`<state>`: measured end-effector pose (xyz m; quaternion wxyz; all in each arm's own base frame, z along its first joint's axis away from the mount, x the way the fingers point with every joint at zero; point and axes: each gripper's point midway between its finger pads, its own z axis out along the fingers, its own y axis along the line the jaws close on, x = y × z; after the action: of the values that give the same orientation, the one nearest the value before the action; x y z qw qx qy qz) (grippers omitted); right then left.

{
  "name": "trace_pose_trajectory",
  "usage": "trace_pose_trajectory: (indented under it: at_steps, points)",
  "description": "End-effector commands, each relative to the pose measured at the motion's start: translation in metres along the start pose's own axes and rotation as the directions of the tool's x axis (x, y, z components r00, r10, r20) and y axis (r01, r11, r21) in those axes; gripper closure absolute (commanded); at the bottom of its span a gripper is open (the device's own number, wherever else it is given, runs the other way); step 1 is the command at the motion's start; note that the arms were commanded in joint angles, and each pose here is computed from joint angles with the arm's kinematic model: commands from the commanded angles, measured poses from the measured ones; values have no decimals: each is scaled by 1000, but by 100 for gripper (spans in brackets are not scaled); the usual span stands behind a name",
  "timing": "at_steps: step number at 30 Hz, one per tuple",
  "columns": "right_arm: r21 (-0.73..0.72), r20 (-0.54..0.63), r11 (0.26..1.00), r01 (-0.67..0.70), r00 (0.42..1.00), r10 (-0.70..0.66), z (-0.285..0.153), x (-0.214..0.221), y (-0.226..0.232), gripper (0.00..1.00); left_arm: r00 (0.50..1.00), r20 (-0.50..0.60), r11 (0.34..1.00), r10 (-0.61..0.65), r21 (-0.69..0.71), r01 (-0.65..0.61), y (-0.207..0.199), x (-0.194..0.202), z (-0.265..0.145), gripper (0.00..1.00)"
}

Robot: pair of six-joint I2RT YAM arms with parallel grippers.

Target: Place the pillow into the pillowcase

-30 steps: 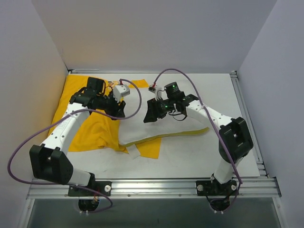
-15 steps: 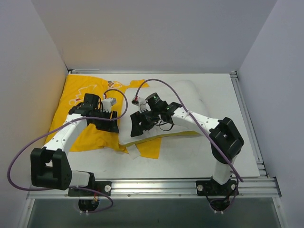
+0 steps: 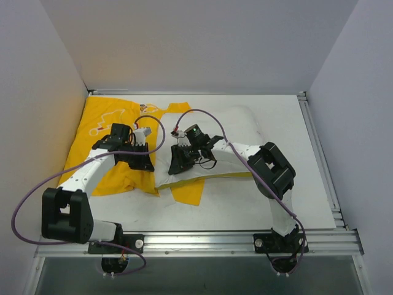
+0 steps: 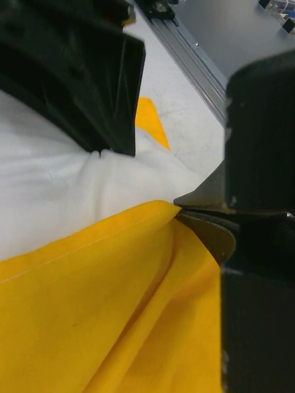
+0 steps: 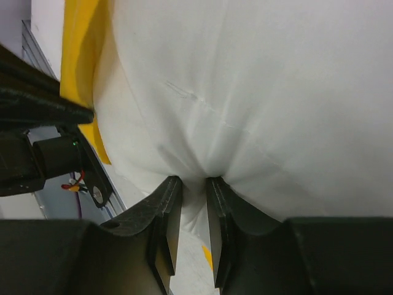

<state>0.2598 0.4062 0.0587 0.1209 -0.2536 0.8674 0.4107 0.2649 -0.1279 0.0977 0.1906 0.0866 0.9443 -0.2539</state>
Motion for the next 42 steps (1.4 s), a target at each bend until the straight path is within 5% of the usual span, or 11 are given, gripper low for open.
trace_pose_trajectory:
  at_steps: [1,9,15,18,19,24,27,30,35,39,42]
  points:
    - [-50,86,999,-12,996,16,6,-31,12,77,986,144,980,85,164,-109,-45,-32,-24,100]
    - [-188,233,977,-102,961,146,-9,-84,48,82,974,223,878,38,458,-139,-130,-58,-60,100]
    - [-357,386,924,-135,880,277,-52,-126,61,78,973,227,876,-41,477,-74,-118,-72,-41,100]
    - [-223,295,968,-115,938,180,-61,-103,35,63,968,252,915,13,388,-114,-95,-80,-21,100]
    - [-159,296,987,17,955,31,-70,-96,30,59,970,239,928,33,353,-118,-86,-82,-11,100]
    - [5,76,991,130,989,-130,-97,-3,-6,39,952,225,925,207,270,-265,-70,-88,-9,68]
    - [49,30,956,290,956,-292,-115,33,-8,31,906,282,886,315,256,-387,-74,-93,-30,46]
    - [129,-111,857,499,866,-488,-124,80,-25,31,831,343,837,438,182,-516,-79,-101,-54,26]
    - [188,-293,573,798,602,-743,-132,125,-38,30,751,256,752,609,116,-649,-86,-94,-48,20]
    - [189,-363,318,929,367,-856,-111,130,-38,25,762,180,752,623,133,-646,-92,-94,-26,20]
    - [225,-390,252,941,324,-862,-89,119,-36,23,788,167,771,593,164,-615,-99,-103,-16,19]
